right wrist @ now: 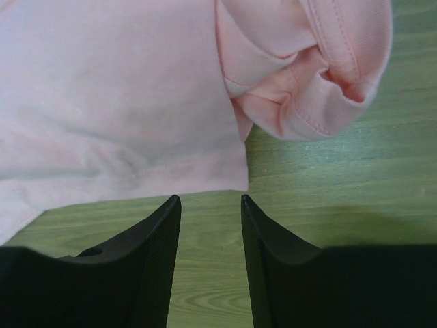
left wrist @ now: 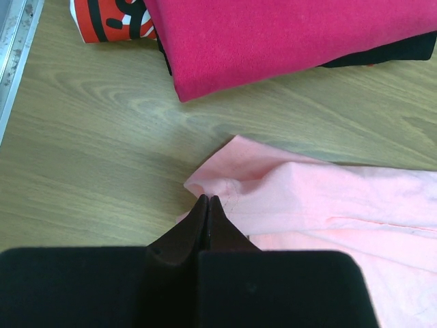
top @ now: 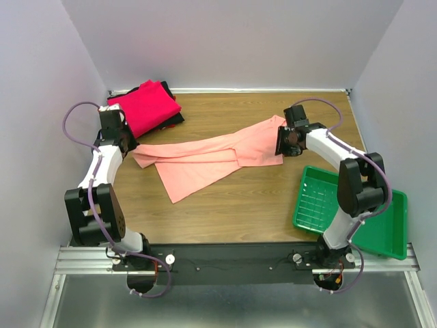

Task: Fold and stack the t-shirts
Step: Flatten the tshirt out

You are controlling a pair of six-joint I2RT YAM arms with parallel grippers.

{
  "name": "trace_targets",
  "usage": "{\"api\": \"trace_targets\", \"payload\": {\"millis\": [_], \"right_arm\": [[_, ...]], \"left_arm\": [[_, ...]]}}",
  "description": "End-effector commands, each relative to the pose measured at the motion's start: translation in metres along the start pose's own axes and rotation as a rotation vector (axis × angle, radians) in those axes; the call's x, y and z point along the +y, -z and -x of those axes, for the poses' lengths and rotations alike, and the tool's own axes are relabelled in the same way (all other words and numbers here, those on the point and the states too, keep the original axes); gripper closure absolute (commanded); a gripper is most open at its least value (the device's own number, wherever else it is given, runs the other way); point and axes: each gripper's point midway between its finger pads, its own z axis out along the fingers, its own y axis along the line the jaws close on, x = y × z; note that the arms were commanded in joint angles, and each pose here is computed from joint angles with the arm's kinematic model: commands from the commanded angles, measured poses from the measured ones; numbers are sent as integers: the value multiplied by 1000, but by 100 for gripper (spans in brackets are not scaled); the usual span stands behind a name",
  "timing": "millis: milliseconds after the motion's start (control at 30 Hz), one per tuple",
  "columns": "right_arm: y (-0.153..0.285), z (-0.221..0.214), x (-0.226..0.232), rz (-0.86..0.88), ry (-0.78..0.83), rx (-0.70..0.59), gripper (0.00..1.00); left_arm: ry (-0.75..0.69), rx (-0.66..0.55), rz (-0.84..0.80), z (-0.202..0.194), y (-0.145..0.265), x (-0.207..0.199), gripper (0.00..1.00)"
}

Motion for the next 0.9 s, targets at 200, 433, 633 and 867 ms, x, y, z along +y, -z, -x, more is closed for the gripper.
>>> {"api": "trace_targets", "payload": {"millis": [200, 433, 633, 867], "right_arm": [[-32, -16, -14, -59, 17, 49, 54], [-47, -23, -15, -70, 15, 78, 54], [-51, -35, -20, -83, 6, 104, 60], [-42, -38, -22, -85, -12, 98, 100]], "left_arm": [[-9, -22, 0, 5, 10, 2, 100], [-11, -21, 5, 7, 9, 2, 100], [-12, -26, 4, 10, 11, 2, 100], [-15, -32, 2, 11, 14, 2, 100]]}}
